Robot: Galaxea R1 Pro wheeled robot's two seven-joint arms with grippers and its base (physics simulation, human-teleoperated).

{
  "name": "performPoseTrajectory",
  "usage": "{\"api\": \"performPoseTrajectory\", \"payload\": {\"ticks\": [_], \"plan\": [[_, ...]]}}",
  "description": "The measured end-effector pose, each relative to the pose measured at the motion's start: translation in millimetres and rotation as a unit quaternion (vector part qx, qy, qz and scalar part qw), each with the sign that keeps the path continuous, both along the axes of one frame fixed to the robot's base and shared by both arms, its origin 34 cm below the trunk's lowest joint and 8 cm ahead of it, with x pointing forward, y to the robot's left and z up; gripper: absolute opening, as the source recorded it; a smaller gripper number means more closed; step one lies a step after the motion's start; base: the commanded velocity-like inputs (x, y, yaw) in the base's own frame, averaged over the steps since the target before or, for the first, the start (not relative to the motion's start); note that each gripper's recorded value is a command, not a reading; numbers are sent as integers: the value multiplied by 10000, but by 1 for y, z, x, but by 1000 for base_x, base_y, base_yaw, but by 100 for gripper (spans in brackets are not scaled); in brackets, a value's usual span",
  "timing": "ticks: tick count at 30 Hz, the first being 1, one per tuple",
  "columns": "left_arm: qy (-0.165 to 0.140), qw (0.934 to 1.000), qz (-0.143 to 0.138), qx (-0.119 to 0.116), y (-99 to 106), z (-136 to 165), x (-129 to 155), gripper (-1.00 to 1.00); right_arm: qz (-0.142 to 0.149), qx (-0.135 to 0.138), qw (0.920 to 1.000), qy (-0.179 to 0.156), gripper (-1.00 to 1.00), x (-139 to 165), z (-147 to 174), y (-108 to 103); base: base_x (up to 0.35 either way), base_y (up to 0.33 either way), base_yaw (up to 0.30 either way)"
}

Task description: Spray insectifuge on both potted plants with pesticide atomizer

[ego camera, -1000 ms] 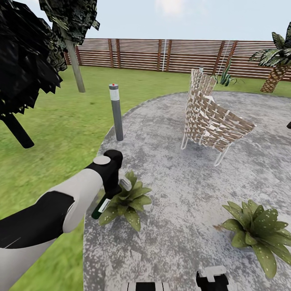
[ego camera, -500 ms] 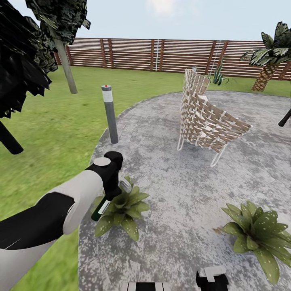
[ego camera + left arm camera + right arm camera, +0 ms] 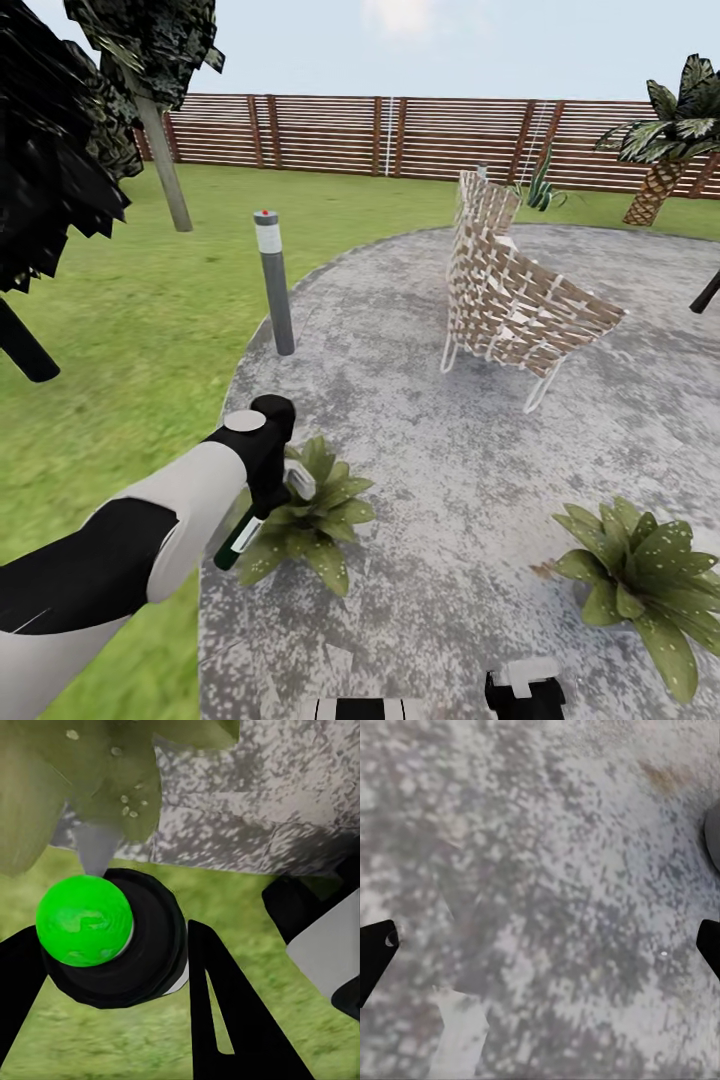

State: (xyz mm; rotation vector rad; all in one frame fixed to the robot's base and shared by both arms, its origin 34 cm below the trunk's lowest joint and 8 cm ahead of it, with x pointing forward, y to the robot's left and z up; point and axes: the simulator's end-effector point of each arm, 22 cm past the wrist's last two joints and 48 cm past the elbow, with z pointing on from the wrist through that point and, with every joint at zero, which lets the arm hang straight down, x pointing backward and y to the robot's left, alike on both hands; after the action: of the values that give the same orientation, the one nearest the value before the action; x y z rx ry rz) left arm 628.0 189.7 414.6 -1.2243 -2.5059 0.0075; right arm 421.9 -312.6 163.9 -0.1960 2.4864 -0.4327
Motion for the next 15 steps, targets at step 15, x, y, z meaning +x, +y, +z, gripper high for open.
{"api": "performPoseTrajectory", "payload": {"ticks": [15], "plan": [[282,9996,20,0,-4,-24,-30,-100,-1,-2,10000,-3,100,0,0,0,0,67,0]]}}
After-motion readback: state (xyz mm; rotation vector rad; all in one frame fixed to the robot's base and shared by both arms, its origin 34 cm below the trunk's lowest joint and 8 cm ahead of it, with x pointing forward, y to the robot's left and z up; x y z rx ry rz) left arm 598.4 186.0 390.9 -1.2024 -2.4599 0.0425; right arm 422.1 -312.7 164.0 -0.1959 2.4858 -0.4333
